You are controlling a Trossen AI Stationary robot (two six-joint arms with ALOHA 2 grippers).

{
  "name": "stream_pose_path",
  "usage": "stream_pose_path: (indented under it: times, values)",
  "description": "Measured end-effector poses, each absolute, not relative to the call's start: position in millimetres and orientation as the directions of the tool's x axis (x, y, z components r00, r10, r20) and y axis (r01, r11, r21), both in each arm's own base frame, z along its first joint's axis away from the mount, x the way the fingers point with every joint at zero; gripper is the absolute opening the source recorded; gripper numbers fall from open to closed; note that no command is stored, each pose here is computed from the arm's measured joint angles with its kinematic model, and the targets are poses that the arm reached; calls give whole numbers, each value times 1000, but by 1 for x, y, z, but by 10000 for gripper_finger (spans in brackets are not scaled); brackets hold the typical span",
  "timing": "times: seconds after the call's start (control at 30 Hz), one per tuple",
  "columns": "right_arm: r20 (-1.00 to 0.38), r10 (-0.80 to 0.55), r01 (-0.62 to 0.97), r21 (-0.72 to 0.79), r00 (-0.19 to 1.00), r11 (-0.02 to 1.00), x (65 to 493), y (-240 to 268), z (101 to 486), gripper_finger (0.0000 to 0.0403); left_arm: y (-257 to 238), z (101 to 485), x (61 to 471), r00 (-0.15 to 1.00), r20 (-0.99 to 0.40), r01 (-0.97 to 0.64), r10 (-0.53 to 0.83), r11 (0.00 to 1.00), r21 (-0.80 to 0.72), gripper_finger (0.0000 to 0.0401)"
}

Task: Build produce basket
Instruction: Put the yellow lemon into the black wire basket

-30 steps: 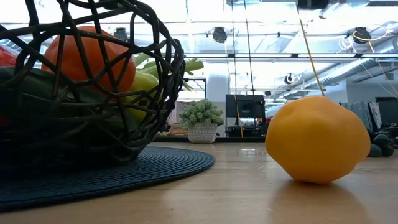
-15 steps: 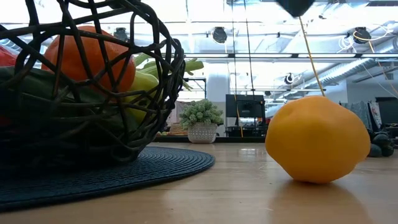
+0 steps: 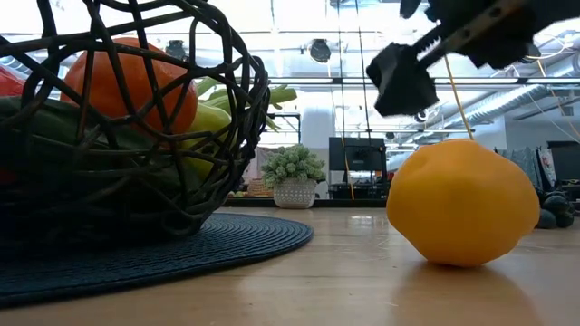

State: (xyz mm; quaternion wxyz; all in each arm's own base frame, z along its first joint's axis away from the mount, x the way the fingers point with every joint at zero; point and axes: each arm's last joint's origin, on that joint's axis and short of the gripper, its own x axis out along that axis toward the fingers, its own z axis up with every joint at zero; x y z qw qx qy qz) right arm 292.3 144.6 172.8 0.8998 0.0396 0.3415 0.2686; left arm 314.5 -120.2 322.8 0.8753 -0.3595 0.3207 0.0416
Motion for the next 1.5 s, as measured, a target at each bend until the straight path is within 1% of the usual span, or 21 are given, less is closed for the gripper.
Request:
stream_pose_path:
  times: [0.1, 0.17, 0.4, 0.63, 0.8, 0.9, 1.1, 1.23, 1.37, 1.5]
  values:
    - [-612, 563, -503, 291, 555, 813, 295, 146, 158, 391, -120, 323, 315, 796, -588, -307, -145, 739, -599, 170]
    - [-608, 584, -526, 300, 537, 796, 298, 147, 151, 391, -120, 323, 315, 796, -588, -305, -145, 742, -597, 170]
    - [-592, 573, -563, 230, 567, 794, 307, 150, 136, 391, -120, 323, 315, 796, -588, -305, -145, 743, -595, 170]
    - [-630, 560, -560, 230, 538, 796, 308, 150, 118, 391, -120, 323, 315, 795, -589, -306, -144, 743, -595, 170]
    - [-628, 559, -563, 223, 541, 796, 309, 150, 117, 390, -118, 323, 315, 796, -589, -309, -140, 743, -594, 170]
    - [-630, 558, -564, 221, 540, 796, 309, 149, 117, 374, -117, 323, 316, 796, -589, -310, -136, 744, -592, 170]
    - [-630, 558, -567, 218, 540, 795, 309, 149, 117, 309, -113, 323, 317, 798, -589, -319, -125, 742, -590, 170]
    - [-629, 559, -547, 242, 541, 801, 309, 149, 118, 278, -112, 323, 318, 798, -590, -321, -124, 741, -590, 170]
    - [-620, 562, -503, 294, 547, 813, 308, 149, 124, 271, -112, 323, 318, 799, -589, -326, -124, 733, -597, 170]
    - [-581, 573, -455, 354, 578, 817, 306, 147, 144, 276, -113, 324, 318, 808, -575, -314, -130, 731, -606, 170]
